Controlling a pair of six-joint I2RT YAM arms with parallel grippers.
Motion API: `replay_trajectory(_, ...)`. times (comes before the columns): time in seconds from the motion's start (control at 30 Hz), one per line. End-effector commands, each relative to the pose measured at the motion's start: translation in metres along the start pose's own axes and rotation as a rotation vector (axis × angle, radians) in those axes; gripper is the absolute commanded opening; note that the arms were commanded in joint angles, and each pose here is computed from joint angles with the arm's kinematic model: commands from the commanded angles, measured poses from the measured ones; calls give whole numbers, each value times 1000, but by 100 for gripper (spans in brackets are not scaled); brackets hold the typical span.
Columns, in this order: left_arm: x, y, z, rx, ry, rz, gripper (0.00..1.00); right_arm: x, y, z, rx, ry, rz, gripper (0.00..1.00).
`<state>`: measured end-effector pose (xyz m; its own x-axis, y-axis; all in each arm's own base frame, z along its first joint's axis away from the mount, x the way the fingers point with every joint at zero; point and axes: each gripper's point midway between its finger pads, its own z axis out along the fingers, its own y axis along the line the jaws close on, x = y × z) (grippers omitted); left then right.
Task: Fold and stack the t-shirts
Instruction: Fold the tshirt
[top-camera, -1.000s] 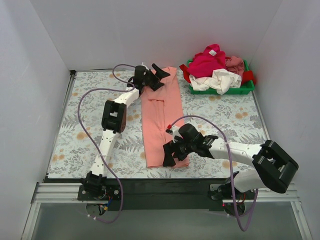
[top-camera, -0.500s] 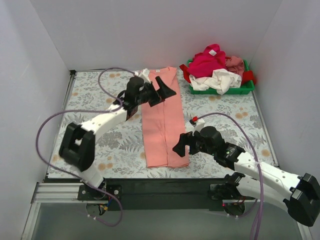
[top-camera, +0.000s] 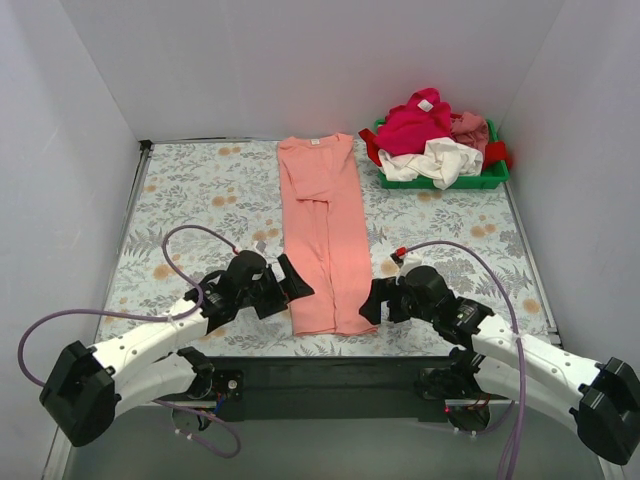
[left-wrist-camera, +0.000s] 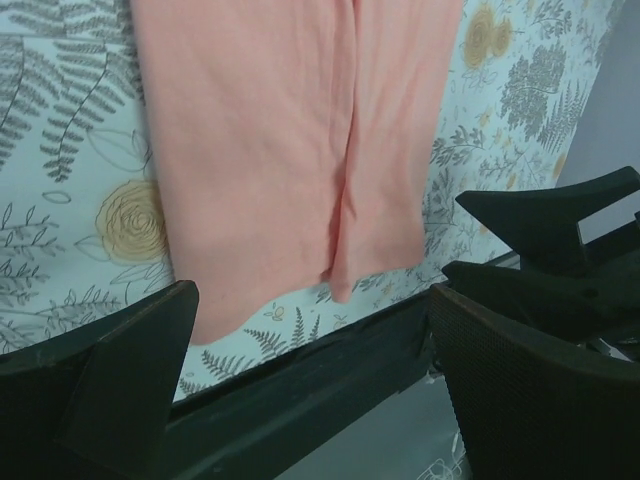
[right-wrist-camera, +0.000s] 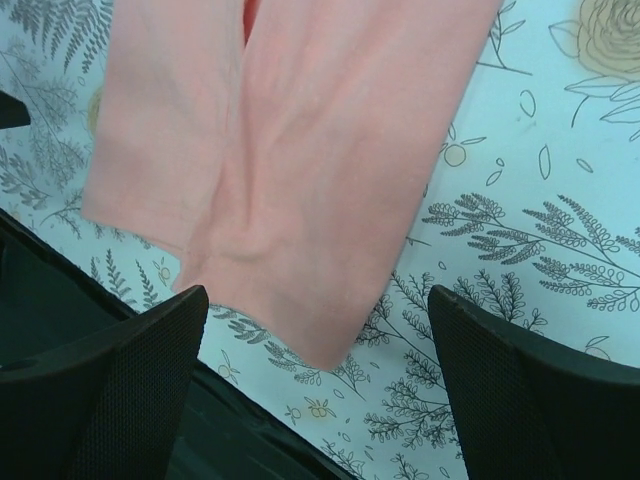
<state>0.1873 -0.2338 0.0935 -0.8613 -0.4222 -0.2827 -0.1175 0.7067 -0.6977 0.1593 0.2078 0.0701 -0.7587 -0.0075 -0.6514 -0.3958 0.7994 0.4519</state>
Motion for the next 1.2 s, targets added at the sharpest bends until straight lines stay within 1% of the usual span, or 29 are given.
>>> replay_trajectory(0.0,17,36,-11,-147,34,-47,98,12,2,1,-25,59,23,96)
replay_trajectory(0.07,31,43,-12,-153,83,-58,95,15,4,2,-34,76,30,92)
replay_trajectory(0.1,37,46,-11,-157,104,-67,90,19,5,2,-42,95,44,91)
replay_trajectory(0.17,48,56,-10,-183,146,-76,85,22,7,2,-52,114,45,87)
replay_trajectory(0.23,51,60,-9,-195,159,-79,74,28,5,3,-51,135,53,84)
replay_trajectory(0.3,51,64,-7,-206,156,-79,68,33,3,4,-47,155,61,81)
replay_trajectory(0.33,52,63,-7,-201,159,-73,60,35,3,4,-49,164,69,79)
replay_trajectory(0.43,56,62,-6,-193,181,-65,52,39,5,4,-59,183,75,76)
replay_trajectory(0.53,62,61,-4,-174,214,-63,47,45,2,4,-55,199,93,74)
replay_trajectory(0.6,66,64,-2,-175,227,-63,46,48,0,4,-49,209,98,74)
replay_trajectory(0.67,69,65,-1,-179,240,-62,45,53,-1,4,-48,224,105,70)
replay_trajectory(0.8,72,64,4,-173,258,-52,42,57,-2,5,-44,243,120,68)
replay_trajectory(0.83,73,67,6,-180,263,-52,38,60,-2,5,-45,254,127,66)
replay_trajectory(0.9,74,69,8,-187,266,-54,34,63,-3,5,-42,264,139,64)
replay_trajectory(0.93,75,68,8,-185,272,-58,30,63,-4,5,-38,263,139,57)
replay_trajectory(1.0,77,68,11,-177,284,-56,25,64,-6,6,-30,264,142,49)
replay_trajectory(1.1,77,70,13,-192,288,-45,10,61,-9,7,-10,248,146,43)
replay_trajectory(1.13,77,69,13,-193,292,-42,3,61,-12,8,4,244,151,37)
replay_trajectory(1.17,77,69,13,-191,294,-33,0,60,-11,8,5,242,155,32)
